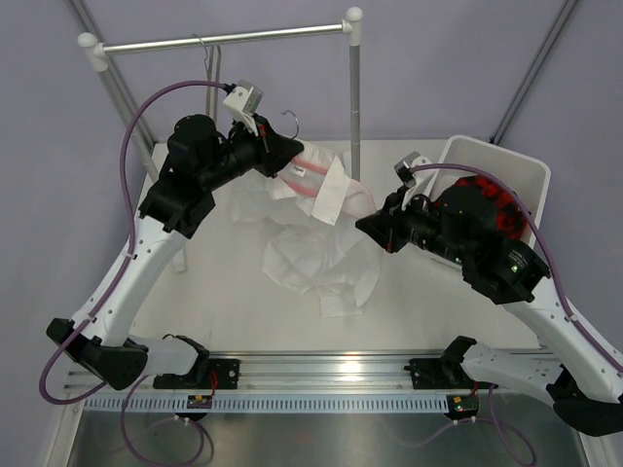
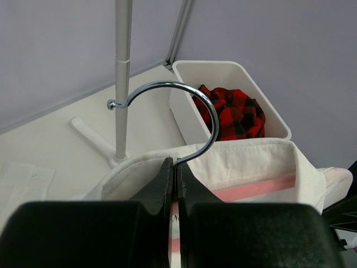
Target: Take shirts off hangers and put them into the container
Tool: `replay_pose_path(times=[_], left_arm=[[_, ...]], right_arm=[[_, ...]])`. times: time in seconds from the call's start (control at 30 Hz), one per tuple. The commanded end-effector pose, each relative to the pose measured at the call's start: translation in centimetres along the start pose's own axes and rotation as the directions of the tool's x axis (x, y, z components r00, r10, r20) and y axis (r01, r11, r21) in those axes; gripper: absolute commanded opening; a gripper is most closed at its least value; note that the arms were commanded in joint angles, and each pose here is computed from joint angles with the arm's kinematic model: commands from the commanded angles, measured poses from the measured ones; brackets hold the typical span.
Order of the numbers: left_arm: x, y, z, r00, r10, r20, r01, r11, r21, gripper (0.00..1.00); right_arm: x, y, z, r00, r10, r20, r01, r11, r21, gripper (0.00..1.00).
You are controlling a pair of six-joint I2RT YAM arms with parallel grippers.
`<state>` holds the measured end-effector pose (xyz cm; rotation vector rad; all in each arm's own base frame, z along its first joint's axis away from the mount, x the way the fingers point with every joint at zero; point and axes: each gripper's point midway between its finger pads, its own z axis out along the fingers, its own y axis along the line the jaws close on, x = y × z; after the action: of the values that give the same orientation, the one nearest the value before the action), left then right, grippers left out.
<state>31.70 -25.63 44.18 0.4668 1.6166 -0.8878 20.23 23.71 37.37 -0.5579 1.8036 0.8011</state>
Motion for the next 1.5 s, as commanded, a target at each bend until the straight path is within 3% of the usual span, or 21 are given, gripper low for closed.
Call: replay_pose_path(times=[0.0, 0.07, 0.1, 0.13, 0.23, 0.33, 0.4, 0.6, 0.7, 0.83, 1.0, 1.13, 1.2, 1.3, 1.37, 1.47], left_arm=[[-5.0, -0.4, -0.6, 0.987, 0.064, 0.148, -0.063, 0.998, -0.013, 0.0], [-4.9, -0.3, -0.5, 0.987, 0.065, 0.146, -0.063, 0.998, -0.015, 0.0], [-5.0, -0.4, -0.5, 0.987, 0.065, 0.148, -0.064, 0.998, -0.013, 0.0], [-4.9, -0.3, -0.5, 0.987, 0.066, 0.145, -0.065, 0.998, -0.014, 0.0], [-4.9, -0.4, -0.4, 0.987, 0.066, 0.145, -0.065, 0.998, -0.011, 0.0], [-5.0, -0.4, -0.5, 0.987, 0.067, 0.148, -0.067, 0.998, -0.009, 0.0], [-5.1, -0.5, -0.5, 0.987, 0.065, 0.15, -0.064, 0.998, -0.008, 0.0], [-5.0, -0.3, -0.4, 0.986, 0.069, 0.149, -0.068, 0.998, -0.012, 0.0], [-4.4, -0.2, -0.1, 0.989, 0.057, 0.14, -0.056, 0.998, -0.008, 0.0], [-4.7, 0.0, 0.4, 0.985, 0.013, 0.173, -0.012, 1.0, -0.003, 0.0], [-6.4, -0.1, 0.4, 0.963, -0.092, 0.255, 0.095, 0.995, 0.0, 0.0], [-7.7, 0.2, 0.0, 0.935, -0.157, 0.317, 0.171, 0.985, -0.019, 0.0], [-8.0, -0.1, 0.0, 0.922, -0.207, 0.328, 0.215, 0.976, 0.01, 0.0], [-8.8, -1.8, 0.1, 0.906, -0.283, 0.316, 0.262, 0.959, 0.107, 0.0], [-9.4, -4.6, -0.4, 0.886, -0.372, 0.275, 0.303, 0.916, 0.264, 0.0], [-9.4, -8.9, -2.1, 0.862, -0.49, 0.126, 0.383, 0.796, 0.469, 0.0]], right_arm=[[0.9, -0.4, -1.2, 1.0, 0.003, -0.005, -0.003, 1.0, 0.025, 0.06], [0.8, -0.6, -1.7, 1.0, 0.012, 0.009, -0.012, 0.999, 0.04, 0.0], [1.0, -0.7, -1.7, 1.0, 0.016, 0.006, -0.017, 0.999, 0.043, 0.1], [1.0, -0.7, -2.1, 1.0, 0.014, 0.013, -0.015, 0.999, 0.044, 0.28], [1.6, -0.9, -2.5, 1.0, 0.017, 0.004, -0.017, 0.999, 0.051, 0.32], [1.8, -0.8, -2.7, 1.0, 0.015, 0.001, -0.015, 0.999, 0.039, 0.25], [2.1, -0.7, -2.7, 1.0, 0.02, -0.006, -0.02, 0.999, 0.037, 0.0], [0.5, -1.5, -4.7, 0.996, 0.034, 0.085, -0.042, 0.995, 0.094, 0.0], [-1.8, -1.9, -8.2, 0.975, 0.027, 0.223, -0.055, 0.991, 0.121, 0.0], [-3.6, -0.8, -14.3, 0.914, 0.04, 0.403, -0.065, 0.997, 0.05, 0.0], [-0.3, 0.4, -15.6, 0.934, 0.111, 0.34, -0.104, 0.994, -0.039, 0.0], [1.7, 2.9, -18.3, 0.909, 0.16, 0.384, -0.077, 0.972, -0.222, 0.0], [2.8, 2.2, -17.9, 0.918, 0.182, 0.352, -0.118, 0.974, -0.196, 0.0], [4.5, 0.3, -15.6, 0.945, 0.189, 0.266, -0.173, 0.982, -0.081, 0.0], [4.0, -0.3, -14.2, 0.948, 0.185, 0.259, -0.18, 0.983, -0.04, 0.0], [1.4, -1.3, -10.7, 0.955, 0.132, 0.265, -0.148, 0.988, 0.039, 0.0]])
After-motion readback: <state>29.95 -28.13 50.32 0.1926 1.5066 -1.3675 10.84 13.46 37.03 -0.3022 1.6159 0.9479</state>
